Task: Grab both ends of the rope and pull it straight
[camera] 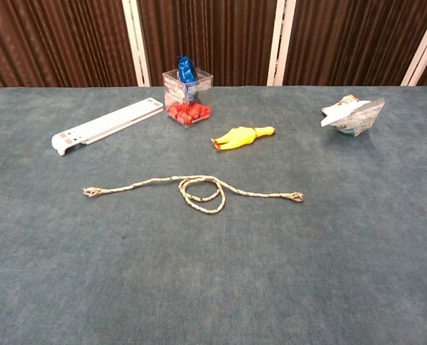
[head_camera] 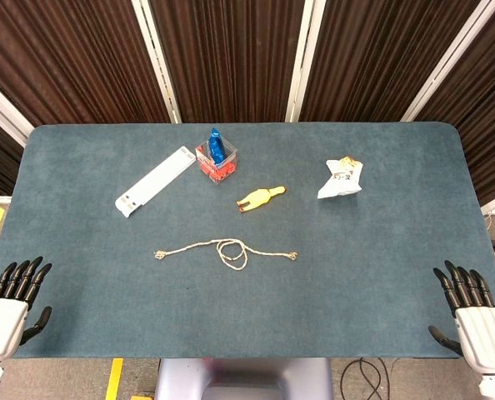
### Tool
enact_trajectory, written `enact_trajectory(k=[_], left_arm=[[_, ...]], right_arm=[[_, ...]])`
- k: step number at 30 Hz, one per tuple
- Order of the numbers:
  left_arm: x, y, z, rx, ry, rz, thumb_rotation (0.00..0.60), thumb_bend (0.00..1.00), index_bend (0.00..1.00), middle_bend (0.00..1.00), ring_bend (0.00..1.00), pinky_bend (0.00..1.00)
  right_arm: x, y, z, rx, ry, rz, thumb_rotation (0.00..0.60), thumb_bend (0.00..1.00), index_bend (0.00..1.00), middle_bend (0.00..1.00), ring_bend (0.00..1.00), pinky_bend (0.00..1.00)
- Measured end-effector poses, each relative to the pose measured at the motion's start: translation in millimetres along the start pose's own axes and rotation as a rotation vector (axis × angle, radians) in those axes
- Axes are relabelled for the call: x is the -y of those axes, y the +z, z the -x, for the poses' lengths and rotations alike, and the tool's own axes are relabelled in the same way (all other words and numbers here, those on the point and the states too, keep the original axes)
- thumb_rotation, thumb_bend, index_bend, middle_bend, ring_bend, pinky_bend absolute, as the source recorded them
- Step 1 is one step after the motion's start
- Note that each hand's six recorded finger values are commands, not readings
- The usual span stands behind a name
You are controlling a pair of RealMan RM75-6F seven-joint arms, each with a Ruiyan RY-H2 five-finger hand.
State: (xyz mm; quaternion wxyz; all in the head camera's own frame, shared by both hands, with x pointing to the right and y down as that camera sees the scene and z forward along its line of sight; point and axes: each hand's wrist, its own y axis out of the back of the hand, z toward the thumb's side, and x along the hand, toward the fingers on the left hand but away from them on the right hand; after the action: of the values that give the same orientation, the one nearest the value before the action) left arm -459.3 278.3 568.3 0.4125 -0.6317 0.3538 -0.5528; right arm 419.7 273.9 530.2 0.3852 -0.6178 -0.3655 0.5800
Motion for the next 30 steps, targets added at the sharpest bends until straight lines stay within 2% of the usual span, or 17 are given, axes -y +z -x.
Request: enact_trajectory(k=[5,11,17,20,23,30], left_arm=[[1.2,2.7,-0.3,0.011,-0.003,0.003,0.6,0.41,0.0,0.0,0.0,0.0],[10.7,36.9,-20.2,0.145,-0.031,0.06,0.6,0.41,0.0,0.0,0.0,0.03],[30.9,77.6,-58.0,0.268,-0.119,0.074,0.6,0.41,0.01,0.0,0.0,0.04],[44.2,99.8,-83.5,0.303,-0.148,0.061,0.6,0.41,0.09,0.0,0.0,0.04],[55.3,118.3,-103.7,0.309,-0.148,0.072,0.6,0.41,0.18,0.0,0.0,0.04],[82.2,137.2,-139.9,0.291,-0.161,0.064,0.6,0.41,0.27,0.0,0.0,0.04]], right_arm=[[0.6,0.8,-0.2,-0.001,0.001,0.0,0.6,0.24,0.0,0.0,0.0,0.0],[-0.8,1.0,-0.3,0.004,-0.011,-0.004,0.6,0.24,0.0,0.0,0.0,0.0],[-0.4,-0.8,9.4,0.015,-0.005,-0.019,0.6,0.23,0.0,0.0,0.0,0.0],[-0.7,-0.8,14.1,0.015,-0.004,-0.022,0.6,0.24,0.0,0.0,0.0,0.0],[0.5,-2.6,18.4,0.023,0.003,-0.03,0.6,0.23,0.0,0.0,0.0,0.0],[6.5,-3.2,28.3,0.028,0.021,-0.048,0.6,0.23,0.0,0.0,0.0,0.0]])
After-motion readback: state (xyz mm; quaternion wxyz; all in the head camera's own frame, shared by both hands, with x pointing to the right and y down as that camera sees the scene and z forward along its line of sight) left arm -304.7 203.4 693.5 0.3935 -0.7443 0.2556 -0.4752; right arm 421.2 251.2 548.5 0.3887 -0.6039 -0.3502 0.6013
